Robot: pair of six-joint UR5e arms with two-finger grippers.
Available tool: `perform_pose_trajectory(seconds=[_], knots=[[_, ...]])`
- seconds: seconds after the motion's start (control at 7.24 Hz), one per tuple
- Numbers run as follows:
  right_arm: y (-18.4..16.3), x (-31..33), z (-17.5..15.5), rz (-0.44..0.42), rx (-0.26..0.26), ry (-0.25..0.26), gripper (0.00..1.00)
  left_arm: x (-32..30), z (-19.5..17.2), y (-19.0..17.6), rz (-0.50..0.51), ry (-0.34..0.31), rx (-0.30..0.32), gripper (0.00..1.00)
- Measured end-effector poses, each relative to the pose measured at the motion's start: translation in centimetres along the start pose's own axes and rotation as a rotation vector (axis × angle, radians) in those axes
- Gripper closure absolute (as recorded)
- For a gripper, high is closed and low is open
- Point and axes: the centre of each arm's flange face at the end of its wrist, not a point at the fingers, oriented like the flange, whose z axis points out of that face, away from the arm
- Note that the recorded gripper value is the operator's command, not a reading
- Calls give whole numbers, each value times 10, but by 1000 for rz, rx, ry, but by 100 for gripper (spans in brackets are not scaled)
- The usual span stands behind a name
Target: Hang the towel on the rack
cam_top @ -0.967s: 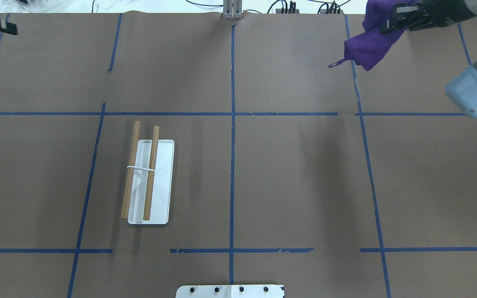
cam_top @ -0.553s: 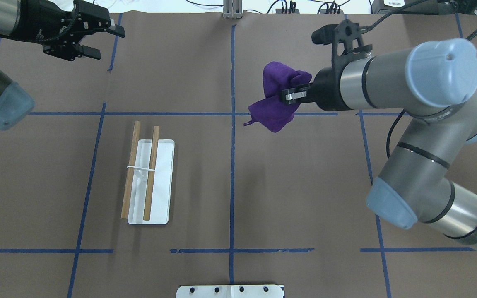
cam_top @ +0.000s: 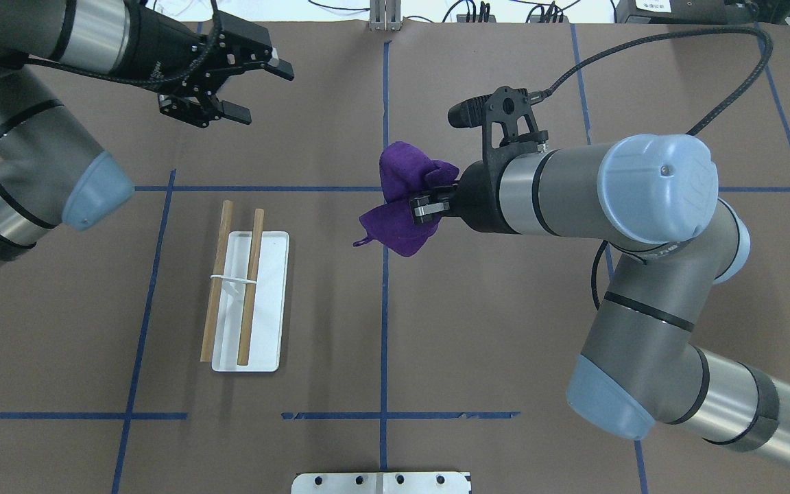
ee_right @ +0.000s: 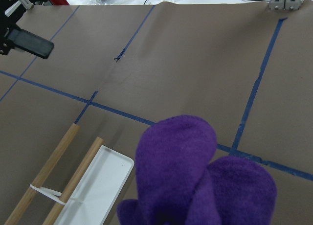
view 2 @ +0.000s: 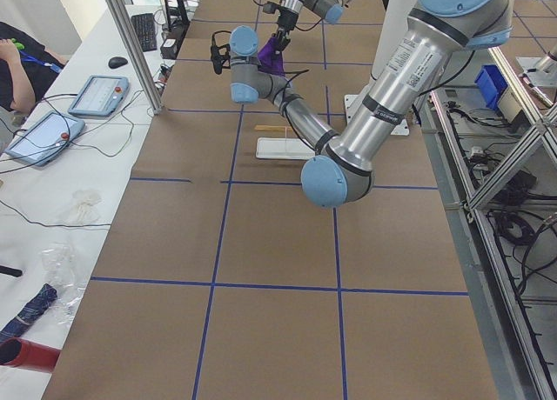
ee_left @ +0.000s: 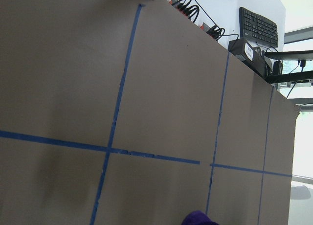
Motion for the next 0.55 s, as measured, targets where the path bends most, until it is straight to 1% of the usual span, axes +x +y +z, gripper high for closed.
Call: perform_pose_trajectory(seconds=[0.14, 0.55], knots=[[1, -4, 0, -5, -2, -8, 100, 7, 12, 11, 2, 7, -19, 0], [1, -12, -3, -10, -3, -29, 100, 32, 56, 32, 17, 30, -35, 3]])
